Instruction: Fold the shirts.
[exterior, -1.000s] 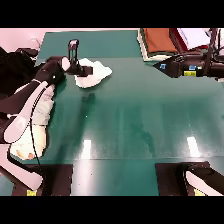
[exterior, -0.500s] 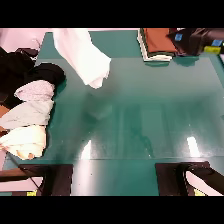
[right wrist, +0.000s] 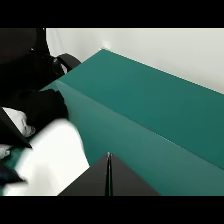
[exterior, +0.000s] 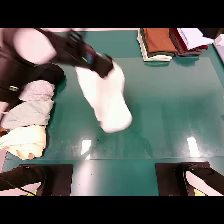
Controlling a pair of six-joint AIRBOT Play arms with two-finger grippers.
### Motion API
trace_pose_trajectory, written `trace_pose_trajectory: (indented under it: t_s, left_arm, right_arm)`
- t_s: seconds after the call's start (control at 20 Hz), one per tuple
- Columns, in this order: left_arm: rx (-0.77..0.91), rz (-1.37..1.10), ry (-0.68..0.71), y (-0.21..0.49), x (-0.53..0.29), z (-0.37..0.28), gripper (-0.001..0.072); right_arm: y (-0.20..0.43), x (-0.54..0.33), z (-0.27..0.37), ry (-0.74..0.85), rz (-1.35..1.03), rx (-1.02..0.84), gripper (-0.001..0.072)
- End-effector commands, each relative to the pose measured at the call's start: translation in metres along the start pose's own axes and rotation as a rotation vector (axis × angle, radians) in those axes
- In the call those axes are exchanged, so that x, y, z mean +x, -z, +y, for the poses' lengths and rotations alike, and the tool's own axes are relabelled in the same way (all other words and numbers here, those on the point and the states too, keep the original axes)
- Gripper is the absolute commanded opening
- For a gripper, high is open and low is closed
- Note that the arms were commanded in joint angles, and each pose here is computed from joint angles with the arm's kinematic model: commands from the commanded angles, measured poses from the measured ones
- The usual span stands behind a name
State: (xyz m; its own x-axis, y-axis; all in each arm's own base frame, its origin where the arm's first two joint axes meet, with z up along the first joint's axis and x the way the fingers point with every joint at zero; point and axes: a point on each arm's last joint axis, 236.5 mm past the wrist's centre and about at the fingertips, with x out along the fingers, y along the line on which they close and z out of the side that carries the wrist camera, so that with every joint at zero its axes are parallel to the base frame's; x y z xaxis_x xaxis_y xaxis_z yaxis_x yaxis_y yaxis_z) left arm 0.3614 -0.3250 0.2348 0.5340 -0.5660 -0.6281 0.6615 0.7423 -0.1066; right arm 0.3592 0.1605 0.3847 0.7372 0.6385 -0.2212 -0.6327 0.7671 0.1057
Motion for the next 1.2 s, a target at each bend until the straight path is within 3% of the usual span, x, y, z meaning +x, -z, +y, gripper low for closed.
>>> trace_pose_trajectory:
  t_s: [0.0,0.25,0.45,0.65,1.15]
  left_arm:
    - [0.016,-0.002,-0.010,0.013,0.038,-0.001,0.0619]
    - [-0.320,0.029,-0.230,0.042,0.032,0.156,0.0619]
    - [-0.583,0.179,-0.213,0.121,0.082,0.217,0.0619]
    - [-0.622,0.275,-0.136,0.173,0.151,0.227,0.0619]
    - [-0.617,0.215,0.001,0.175,0.212,0.196,0.0618]
  right_arm:
    - [-0.002,-0.001,0.000,0.003,-0.003,0.007,0.0018]
    - [0.004,-0.001,0.003,-0.009,0.019,0.026,0.0018]
    - [0.004,-0.001,0.003,-0.010,0.020,0.027,0.0018]
    - [0.008,-0.001,0.005,-0.018,0.036,0.027,0.0018]
    - [0.018,-0.001,0.009,-0.039,0.081,0.040,0.0018]
